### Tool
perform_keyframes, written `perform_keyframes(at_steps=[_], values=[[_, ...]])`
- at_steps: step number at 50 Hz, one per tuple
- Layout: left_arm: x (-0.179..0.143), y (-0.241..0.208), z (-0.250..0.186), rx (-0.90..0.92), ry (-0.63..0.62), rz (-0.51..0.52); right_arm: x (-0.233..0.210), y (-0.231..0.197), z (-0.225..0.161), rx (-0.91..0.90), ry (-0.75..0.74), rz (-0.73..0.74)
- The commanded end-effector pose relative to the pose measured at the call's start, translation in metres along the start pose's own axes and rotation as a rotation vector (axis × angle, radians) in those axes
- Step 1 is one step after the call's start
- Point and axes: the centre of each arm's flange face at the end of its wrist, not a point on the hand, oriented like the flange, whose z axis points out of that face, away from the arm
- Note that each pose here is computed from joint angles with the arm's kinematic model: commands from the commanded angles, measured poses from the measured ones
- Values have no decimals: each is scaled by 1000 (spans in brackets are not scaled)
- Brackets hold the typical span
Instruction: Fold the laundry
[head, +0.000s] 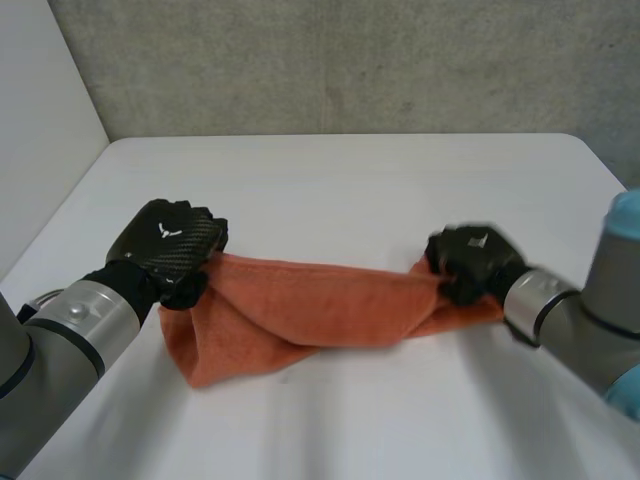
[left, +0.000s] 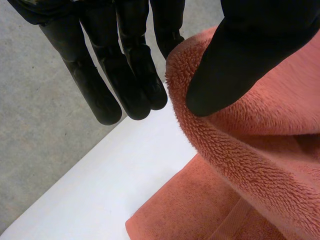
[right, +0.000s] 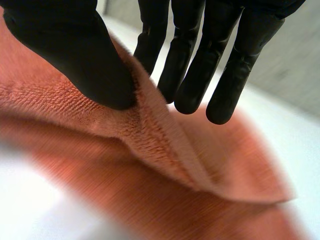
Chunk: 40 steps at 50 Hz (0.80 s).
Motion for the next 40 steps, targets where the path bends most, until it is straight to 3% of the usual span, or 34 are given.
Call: perform_keyframes(at_steps=[1, 5, 13, 20, 24, 32, 36, 37, 40], values=[[-1, -7, -5, 20, -7, 5, 11, -115, -73, 270, 146, -117], [-3, -18, -16, 46, -16, 11, 8, -120, -90, 170, 124, -135], [10, 0, -29, -88, 52, -18, -3, -90, -111, -136, 53, -364], [20, 30, -19, -203, 101, -43, -7, -48, -90, -294, -29, -331], [15, 45, 11, -230, 97, -46, -4, -32, -72, -349, -50, -315], [-17, 8, 66, -38, 2, 5, 26, -58, -12, -210, 99, -370], [-52, -53, 90, 178, -134, 54, 46, -127, 10, 44, 286, -426], [-60, -68, 91, 224, -171, 61, 55, -167, 7, 187, 385, -435], [-93, -123, 90, 418, -341, 86, 65, -223, -5, 413, 506, -433]])
